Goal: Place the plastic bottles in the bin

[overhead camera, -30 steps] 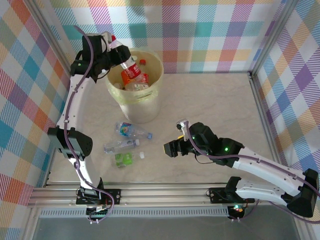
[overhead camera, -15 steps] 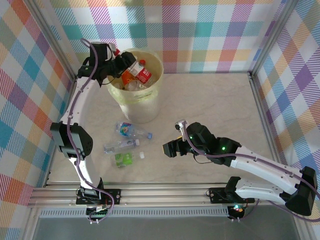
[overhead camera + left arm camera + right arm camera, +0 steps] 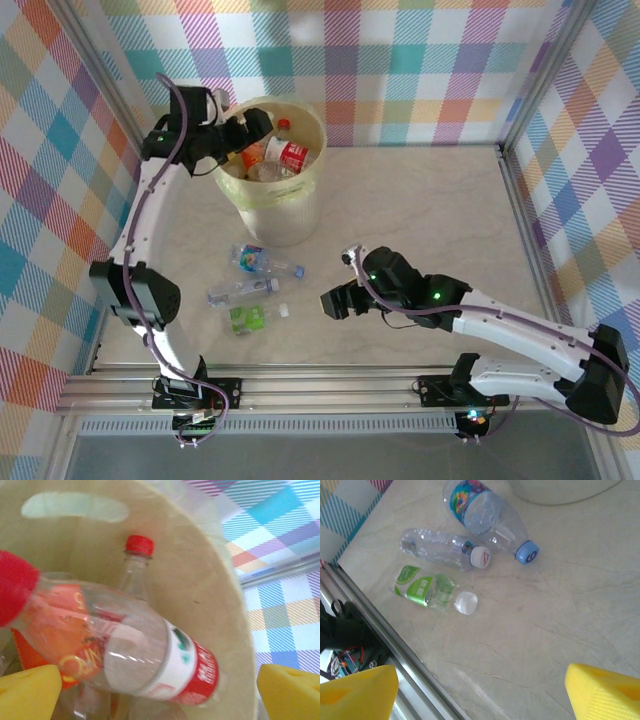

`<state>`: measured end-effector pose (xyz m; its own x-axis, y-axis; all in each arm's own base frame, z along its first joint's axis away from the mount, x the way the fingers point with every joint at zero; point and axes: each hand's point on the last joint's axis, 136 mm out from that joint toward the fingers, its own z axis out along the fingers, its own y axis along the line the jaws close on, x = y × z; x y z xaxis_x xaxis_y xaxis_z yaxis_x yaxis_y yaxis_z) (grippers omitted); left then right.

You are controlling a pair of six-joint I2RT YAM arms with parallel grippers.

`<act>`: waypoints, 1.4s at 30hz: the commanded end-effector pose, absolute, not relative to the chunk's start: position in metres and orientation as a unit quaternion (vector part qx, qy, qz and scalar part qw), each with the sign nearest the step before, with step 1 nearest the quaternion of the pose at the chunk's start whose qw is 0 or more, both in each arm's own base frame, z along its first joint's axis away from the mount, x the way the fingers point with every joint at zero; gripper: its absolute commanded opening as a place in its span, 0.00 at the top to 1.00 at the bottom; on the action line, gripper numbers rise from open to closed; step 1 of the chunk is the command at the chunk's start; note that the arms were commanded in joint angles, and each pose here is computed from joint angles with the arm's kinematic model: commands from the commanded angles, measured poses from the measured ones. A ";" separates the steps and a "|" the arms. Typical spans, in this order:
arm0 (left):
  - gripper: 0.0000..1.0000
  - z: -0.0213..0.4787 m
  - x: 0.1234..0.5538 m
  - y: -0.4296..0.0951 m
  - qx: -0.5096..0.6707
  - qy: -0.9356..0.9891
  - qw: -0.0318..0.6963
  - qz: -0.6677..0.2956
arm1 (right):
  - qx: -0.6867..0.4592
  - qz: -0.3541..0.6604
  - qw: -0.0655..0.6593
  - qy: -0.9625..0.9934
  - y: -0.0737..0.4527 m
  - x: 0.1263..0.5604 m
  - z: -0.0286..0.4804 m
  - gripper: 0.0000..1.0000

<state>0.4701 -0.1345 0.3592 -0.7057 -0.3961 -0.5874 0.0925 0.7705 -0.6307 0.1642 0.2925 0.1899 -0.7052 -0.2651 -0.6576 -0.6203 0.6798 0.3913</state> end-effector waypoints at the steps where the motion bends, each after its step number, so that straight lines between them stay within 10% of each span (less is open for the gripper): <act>1: 0.00 0.420 0.425 -0.135 0.001 0.837 0.429 -0.338 | -0.314 0.322 0.280 0.848 0.313 0.155 0.191 0.14; 18: 0.00 0.380 0.234 -0.137 0.103 0.814 0.430 -0.377 | -0.528 0.226 0.212 0.791 0.397 0.137 0.133 0.27; 42: 0.00 0.339 0.205 -0.123 -0.002 0.819 0.412 -0.400 | -0.670 0.099 0.169 0.716 0.460 0.155 0.051 0.31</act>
